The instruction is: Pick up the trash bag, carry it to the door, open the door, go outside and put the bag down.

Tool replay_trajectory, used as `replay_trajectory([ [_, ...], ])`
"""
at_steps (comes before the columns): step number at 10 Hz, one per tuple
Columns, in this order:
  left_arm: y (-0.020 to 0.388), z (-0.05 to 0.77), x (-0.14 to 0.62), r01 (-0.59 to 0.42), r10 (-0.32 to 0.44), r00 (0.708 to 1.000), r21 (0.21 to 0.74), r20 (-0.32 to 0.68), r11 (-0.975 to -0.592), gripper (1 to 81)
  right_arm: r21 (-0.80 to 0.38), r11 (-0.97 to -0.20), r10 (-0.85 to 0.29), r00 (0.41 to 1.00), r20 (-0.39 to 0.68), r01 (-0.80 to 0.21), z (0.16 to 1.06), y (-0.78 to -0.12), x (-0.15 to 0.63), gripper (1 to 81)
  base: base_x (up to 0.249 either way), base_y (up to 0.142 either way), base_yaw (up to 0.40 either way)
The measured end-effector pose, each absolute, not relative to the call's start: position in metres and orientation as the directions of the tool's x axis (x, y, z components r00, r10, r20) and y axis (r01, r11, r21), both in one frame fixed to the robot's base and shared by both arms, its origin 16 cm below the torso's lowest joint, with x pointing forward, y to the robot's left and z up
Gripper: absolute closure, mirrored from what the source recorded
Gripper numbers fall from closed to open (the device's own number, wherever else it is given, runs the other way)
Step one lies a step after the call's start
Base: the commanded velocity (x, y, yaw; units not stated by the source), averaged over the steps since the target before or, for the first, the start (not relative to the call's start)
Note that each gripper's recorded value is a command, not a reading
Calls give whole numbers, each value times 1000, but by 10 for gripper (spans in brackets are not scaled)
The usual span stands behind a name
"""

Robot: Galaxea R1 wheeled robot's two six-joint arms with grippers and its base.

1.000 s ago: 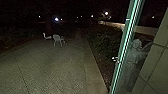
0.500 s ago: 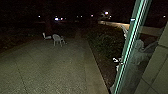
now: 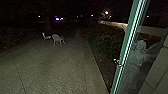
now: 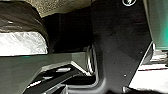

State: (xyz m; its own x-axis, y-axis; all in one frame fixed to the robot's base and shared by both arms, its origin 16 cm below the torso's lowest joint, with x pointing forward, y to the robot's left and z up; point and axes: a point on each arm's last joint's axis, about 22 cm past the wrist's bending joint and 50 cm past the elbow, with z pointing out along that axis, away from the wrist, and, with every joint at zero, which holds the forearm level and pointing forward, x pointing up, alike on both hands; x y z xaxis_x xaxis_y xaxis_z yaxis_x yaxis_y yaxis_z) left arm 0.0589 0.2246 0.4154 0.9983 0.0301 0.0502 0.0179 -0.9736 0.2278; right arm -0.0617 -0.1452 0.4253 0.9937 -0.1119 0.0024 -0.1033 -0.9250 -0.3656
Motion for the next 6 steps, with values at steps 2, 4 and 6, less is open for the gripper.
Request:
replay_trajectory([
  [2,225,415,58,18,30,998,228,50,-974,811,-366,-925,-112,994,3,-103,425,-145,-62,10,69,0,0],
  [4,225,415,59,18,30,998,228,51,-974,811,-366,-925,-112,994,2,-103,425,-145,-61,10,67,0,0],
  [6,225,415,59,18,30,998,228,51,-974,811,-367,-924,-112,994,1,-104,426,-144,-63,10,67,68,0],
])
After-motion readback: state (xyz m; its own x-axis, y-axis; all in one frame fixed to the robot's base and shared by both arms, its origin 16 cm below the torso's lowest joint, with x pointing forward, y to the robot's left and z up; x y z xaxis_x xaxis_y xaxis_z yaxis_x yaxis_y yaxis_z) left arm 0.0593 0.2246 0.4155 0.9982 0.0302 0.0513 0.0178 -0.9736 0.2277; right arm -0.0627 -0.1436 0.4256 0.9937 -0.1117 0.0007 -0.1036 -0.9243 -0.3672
